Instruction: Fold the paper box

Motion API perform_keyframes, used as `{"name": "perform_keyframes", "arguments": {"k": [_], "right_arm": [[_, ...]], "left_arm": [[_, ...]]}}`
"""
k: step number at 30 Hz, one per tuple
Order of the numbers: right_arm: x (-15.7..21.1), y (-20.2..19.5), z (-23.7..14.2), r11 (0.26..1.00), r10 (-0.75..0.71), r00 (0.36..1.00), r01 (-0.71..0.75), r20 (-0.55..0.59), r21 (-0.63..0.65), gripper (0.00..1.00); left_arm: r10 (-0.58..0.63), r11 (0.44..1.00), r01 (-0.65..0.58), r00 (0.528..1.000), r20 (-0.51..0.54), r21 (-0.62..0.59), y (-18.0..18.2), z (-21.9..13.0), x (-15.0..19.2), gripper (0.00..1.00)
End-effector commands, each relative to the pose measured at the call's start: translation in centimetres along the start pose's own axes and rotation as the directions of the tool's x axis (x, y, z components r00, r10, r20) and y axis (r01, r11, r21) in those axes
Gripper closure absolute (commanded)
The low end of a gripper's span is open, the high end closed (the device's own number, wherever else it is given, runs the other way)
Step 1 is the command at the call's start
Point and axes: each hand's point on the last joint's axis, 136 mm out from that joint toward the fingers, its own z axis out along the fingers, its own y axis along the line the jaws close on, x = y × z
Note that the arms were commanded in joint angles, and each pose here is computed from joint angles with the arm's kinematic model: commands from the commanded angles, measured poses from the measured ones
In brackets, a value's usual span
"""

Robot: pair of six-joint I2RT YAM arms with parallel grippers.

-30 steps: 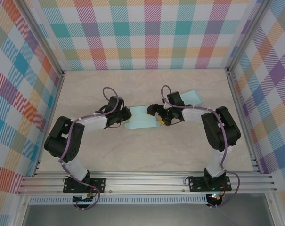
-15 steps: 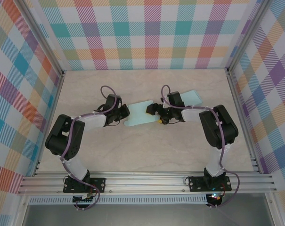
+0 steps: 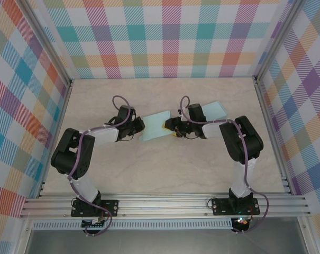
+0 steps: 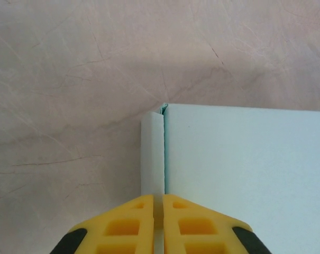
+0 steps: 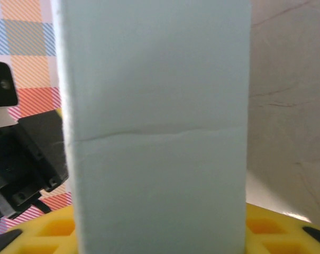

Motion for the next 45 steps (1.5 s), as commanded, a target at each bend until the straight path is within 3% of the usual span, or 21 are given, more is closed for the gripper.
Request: {"name": "perform_keyframes", "arguments": {"k": [1,9,14,17,19,23,26,28,33,37,45], "right_arm": [[0.5,0.6,-0.1,0.999,-0.006,1.0,0.006,-0.007,-0.037,0.52],[0.8,0.9,-1.4,0.998,0.045,0.999,-0.044,0.014,-0.036,0.57],[0.9,0.7,-3.3,0.993,0.117,0.993,-0.117,0.027,-0.002,0.58],[1.4,0.8,-4.5,0.987,0.159,0.987,-0.16,0.026,0.019,0.58],[1.8,0.9,-5.4,0.983,0.181,0.983,-0.182,0.025,0.034,0.58],[2.5,1.7,-7.0,0.976,0.213,0.977,-0.213,0.017,0.041,0.58],[3.2,2.4,-7.8,0.97,0.238,0.971,-0.238,0.005,0.041,0.57],[3.6,2.8,-8.2,0.965,0.262,0.965,-0.261,-0.01,0.034,0.57],[4.8,3.1,-8.7,0.95,0.313,0.949,-0.312,-0.032,0.025,0.58],[5.8,2.7,-8.8,0.938,0.347,0.937,-0.346,-0.045,0.028,0.58],[6.6,2.5,-8.6,0.931,0.366,0.929,-0.364,-0.062,0.037,0.58]], "left_arm": [[0.018,0.999,-0.021,0.998,-0.058,-0.041,1.0,-0.7,1.2,0.86],[0.121,0.99,-0.127,0.989,0.087,0.063,-2.4,-4.5,-2.0,0.61],[0.28,0.924,-0.331,0.927,0.251,0.194,-5.4,-7.5,-2.5,0.42],[0.44,0.815,-0.546,0.802,0.403,0.196,-7.7,-9.9,-1.2,0.22],[0.583,0.682,-0.72,0.641,0.499,0.129,-9.4,-11.5,0.9,0.09],[0.759,0.389,-0.921,0.332,0.56,0.019,-11.6,-13.2,6.0,0.01],[0.835,0.221,-0.974,0.159,0.527,-0.057,-12.2,-13.2,8.4,0.0],[0.868,0.153,-0.979,0.067,0.493,-0.136,-12.2,-12.8,9.1,0.0],[0.924,0.074,-0.952,-0.047,0.38,-0.296,-11.6,-11.3,8.4,0.0],[0.947,-0.008,-0.94,-0.116,0.299,-0.341,-11.9,-9.3,8.5,0.0],[0.964,-0.057,-0.921,-0.151,0.218,-0.386,-12.9,-6.5,7.7,0.0]]}}
